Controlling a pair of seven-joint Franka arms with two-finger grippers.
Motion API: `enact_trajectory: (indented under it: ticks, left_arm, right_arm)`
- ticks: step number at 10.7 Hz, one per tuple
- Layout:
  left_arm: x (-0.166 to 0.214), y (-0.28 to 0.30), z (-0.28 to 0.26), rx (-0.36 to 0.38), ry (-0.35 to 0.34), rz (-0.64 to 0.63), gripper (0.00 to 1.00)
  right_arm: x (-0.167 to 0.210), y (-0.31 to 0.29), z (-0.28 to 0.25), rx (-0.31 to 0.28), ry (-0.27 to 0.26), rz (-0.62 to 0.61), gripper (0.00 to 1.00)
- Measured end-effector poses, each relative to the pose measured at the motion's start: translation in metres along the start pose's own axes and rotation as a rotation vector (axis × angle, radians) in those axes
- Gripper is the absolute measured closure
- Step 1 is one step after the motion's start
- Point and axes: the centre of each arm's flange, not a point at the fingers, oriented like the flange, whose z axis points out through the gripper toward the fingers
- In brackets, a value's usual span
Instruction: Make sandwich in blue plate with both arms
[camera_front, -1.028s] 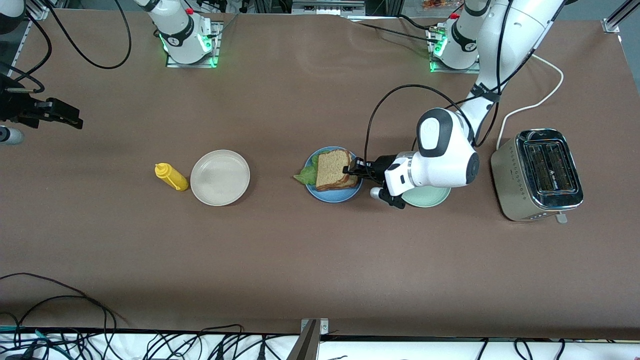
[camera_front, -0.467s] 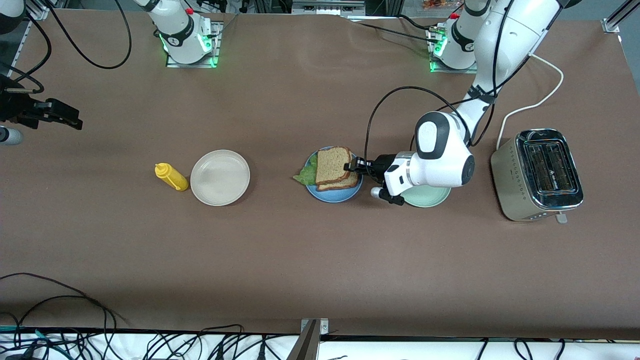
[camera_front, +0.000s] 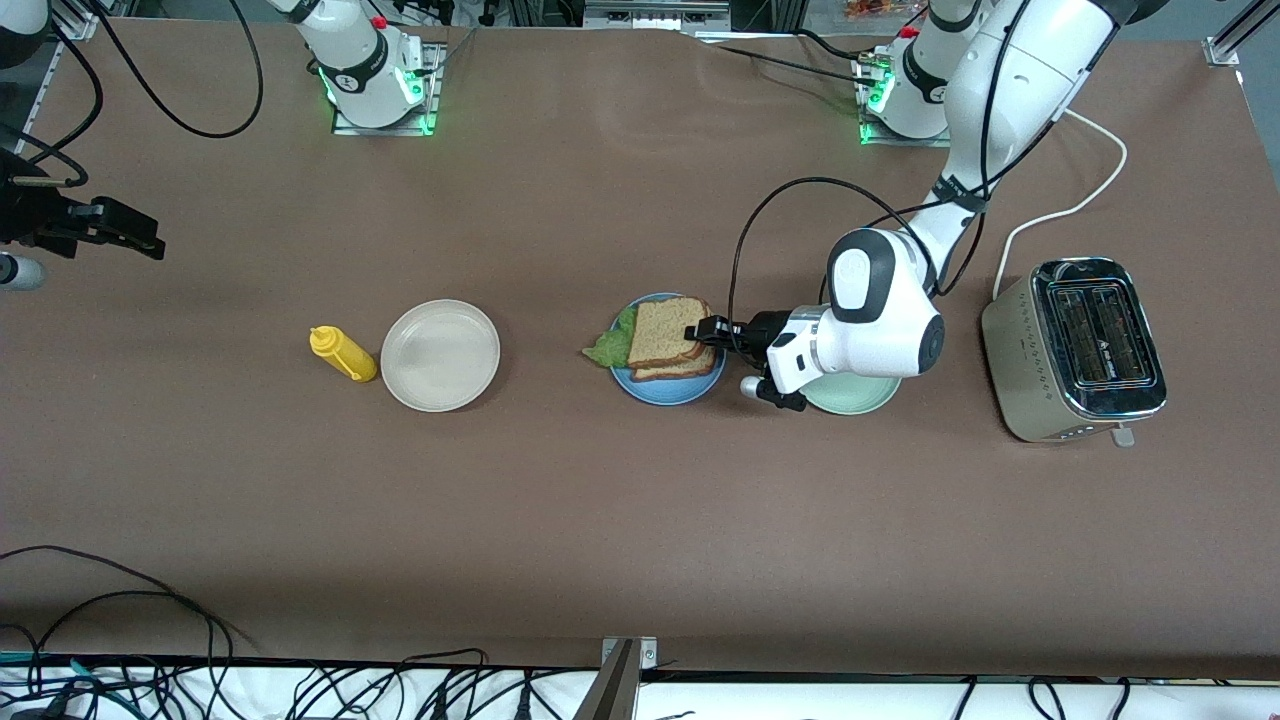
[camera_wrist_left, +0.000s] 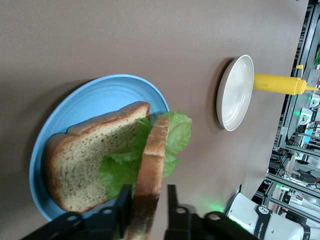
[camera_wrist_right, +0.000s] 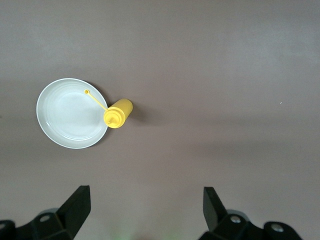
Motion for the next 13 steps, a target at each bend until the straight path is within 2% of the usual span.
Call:
enact_trajectory:
  ticks: [3, 5, 10, 13]
  left_arm:
    - [0.004, 0.003, -0.006, 0.018, 0.012, 0.024, 0.26]
    - [0.008, 0.008, -0.019, 0.073, 0.021, 0.074, 0.00]
    - [0.002, 0.045, -0.082, 0.273, 0.038, 0.183, 0.00]
    - [-0.015, 0.060, -0.161, 0.451, 0.023, 0.246, 0.00]
  right_arm:
    - [0.000, 0.000, 0.000, 0.000, 0.000, 0.000, 0.00]
    - [0.000, 0.000, 0.000, 0.000, 0.000, 0.000, 0.00]
    - [0.000, 0.000, 0.000, 0.000, 0.001, 0.000, 0.00]
    - [0.000, 0.000, 0.000, 0.000, 0.001, 0.001, 0.00]
